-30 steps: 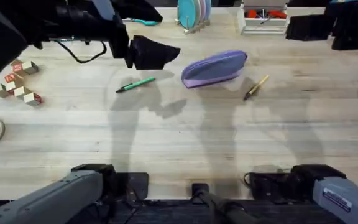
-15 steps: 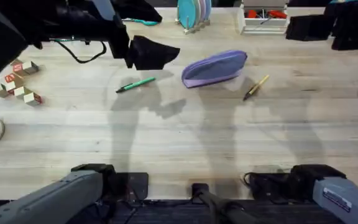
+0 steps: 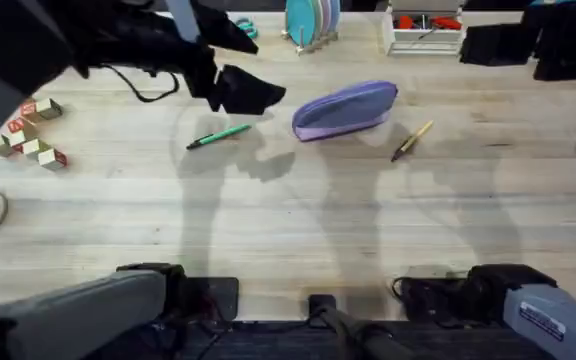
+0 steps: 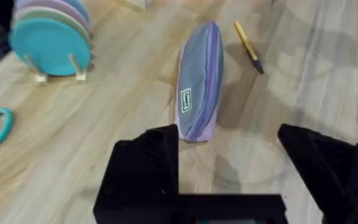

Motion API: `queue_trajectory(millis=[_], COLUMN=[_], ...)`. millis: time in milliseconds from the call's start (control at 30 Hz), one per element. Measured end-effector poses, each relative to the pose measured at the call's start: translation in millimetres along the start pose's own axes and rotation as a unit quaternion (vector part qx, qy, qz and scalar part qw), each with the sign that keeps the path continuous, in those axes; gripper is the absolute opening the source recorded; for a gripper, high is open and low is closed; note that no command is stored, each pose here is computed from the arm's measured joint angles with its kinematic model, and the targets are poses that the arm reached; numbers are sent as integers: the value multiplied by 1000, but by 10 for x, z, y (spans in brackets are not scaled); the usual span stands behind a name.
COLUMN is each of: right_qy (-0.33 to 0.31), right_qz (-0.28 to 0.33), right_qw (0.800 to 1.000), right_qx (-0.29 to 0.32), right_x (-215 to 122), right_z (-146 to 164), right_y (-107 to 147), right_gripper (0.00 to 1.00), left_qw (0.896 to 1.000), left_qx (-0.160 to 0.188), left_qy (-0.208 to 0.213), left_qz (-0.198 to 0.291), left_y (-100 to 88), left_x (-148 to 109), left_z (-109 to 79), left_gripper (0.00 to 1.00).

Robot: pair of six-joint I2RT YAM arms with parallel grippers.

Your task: Unzip the bag, pick up the pens from the table one at a time and place them inside, then zip the bag closed.

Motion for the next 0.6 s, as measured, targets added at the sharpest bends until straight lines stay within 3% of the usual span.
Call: queue_trajectory(millis=[333,600], right_qy=[0,0], right_qz=[0,0], right_qw=[1000,1000], right_qx=[0,0], right_x=[0,0], right_z=[0,0], right_y=[0,0], right_gripper=[996,996], left_qw=[997,995], left_qx=[12,2], left_qy=[72,85], left_qz=[28,54], left_y=[265,571], left_x=[493,775], left_z=[-6,139], left_gripper=[993,994])
Point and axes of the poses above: each hand's point on the last joint's axis, 136 mm out from that joint toward the fingers, its own x axis out along the fingers, its own z axis along the line the jaws close on, y = z × x, the point moved 5 cm from there along -x, back along the fingers, and after that the axes turned 11 degrees about x, right-handed, at the moved point
